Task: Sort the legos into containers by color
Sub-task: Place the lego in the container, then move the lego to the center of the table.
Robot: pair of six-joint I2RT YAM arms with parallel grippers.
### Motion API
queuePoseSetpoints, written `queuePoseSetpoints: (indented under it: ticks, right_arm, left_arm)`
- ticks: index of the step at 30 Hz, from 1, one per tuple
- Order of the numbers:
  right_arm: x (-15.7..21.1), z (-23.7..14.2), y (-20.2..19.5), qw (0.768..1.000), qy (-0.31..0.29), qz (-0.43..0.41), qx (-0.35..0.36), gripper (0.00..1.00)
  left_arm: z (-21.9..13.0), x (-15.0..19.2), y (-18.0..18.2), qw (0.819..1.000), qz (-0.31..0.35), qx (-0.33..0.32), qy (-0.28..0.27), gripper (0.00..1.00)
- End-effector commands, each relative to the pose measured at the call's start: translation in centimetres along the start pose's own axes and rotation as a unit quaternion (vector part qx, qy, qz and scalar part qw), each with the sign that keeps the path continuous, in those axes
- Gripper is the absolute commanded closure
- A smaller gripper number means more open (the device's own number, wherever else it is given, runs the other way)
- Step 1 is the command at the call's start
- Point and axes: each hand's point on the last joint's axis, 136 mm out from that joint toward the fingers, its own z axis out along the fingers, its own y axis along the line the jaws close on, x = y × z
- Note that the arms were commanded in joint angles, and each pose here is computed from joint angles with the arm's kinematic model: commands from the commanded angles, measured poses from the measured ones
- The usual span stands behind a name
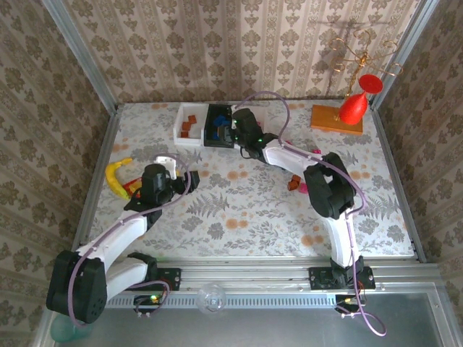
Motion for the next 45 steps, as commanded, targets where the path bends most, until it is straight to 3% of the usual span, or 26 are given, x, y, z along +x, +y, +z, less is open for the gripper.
queuePoseSetpoints:
  ticks: [1,13,18,22,27,32,39,45]
  right_arm:
    - [-1.3,1.7,-0.8,0.999,-0.024,0.013,0.029,0.72]
    - [-1.9,6.9,-1.5,0.998,-0.023,-0.009,0.055,0.70]
    - [-1.9,8.6,-1.8,0.998,-0.009,-0.015,0.055,0.63]
    - [-3.0,8.2,-1.4,0.999,-0.010,-0.015,0.044,0.50]
    - [-5.4,4.7,-0.6,0.999,-0.020,-0.027,0.031,0.38]
    - [-4.4,-1.3,-1.5,0.998,-0.017,-0.045,0.037,0.29]
    - [1.5,-11.6,-9.9,0.987,0.038,-0.041,0.151,0.21]
    - [5.7,-15.7,-16.0,0.964,0.098,-0.036,0.244,0.19]
  left_arm:
    - [-0.6,-1.8,-0.4,0.999,0.026,-0.005,-0.044,0.24]
    - [-1.4,-2.2,-0.8,0.998,0.028,-0.004,-0.060,0.24]
    - [-1.5,-2.2,-1.1,0.998,0.031,0.000,-0.059,0.24]
    - [-1.5,-2.2,-1.4,0.998,0.035,0.006,-0.057,0.24]
    - [-1.3,-2.2,-2.4,0.997,0.037,0.037,-0.054,0.24]
    - [-1.2,-2.1,-6.2,0.989,0.064,0.128,-0.048,0.24]
    - [-0.5,-0.6,-10.5,0.974,0.100,0.204,-0.022,0.24]
    - [0.0,0.2,-11.6,0.972,0.115,0.206,-0.012,0.24]
